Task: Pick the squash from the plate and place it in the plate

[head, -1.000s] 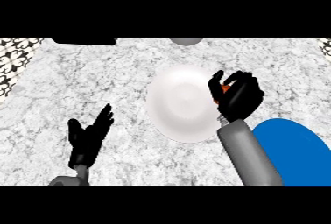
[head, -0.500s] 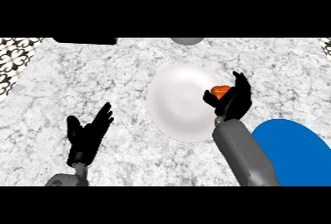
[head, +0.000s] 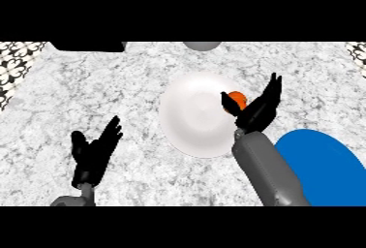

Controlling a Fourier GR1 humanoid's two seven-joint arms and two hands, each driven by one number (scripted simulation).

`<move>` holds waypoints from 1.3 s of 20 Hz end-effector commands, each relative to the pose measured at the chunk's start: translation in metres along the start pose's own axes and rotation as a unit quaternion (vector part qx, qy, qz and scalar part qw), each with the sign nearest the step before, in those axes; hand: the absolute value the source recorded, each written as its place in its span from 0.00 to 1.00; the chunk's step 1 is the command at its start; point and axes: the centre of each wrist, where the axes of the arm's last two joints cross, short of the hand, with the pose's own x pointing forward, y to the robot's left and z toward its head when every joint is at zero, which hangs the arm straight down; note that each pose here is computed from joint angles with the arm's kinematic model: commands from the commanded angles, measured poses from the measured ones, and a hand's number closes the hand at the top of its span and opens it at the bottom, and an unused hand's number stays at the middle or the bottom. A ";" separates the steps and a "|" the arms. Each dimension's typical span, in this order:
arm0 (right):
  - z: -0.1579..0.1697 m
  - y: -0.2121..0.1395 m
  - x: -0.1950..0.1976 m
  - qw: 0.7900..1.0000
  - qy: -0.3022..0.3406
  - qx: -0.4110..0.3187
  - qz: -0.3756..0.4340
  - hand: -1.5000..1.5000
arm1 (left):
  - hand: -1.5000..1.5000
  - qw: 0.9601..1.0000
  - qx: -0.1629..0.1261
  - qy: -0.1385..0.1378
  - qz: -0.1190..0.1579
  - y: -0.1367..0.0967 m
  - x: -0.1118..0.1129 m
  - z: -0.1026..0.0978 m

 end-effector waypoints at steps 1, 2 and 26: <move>0.019 -0.011 -0.008 0.995 0.039 -0.023 -0.090 0.00 | 0.50 1.000 0.002 0.003 0.003 0.004 0.004 0.006; 0.022 -0.018 -0.012 0.994 0.049 -0.024 -0.098 0.00 | 0.50 1.000 0.012 0.000 0.009 0.029 -0.005 0.006; 0.188 -0.154 -0.066 0.985 0.025 0.146 -0.094 0.00 | 0.50 1.000 0.019 0.007 -0.003 0.003 -0.012 0.006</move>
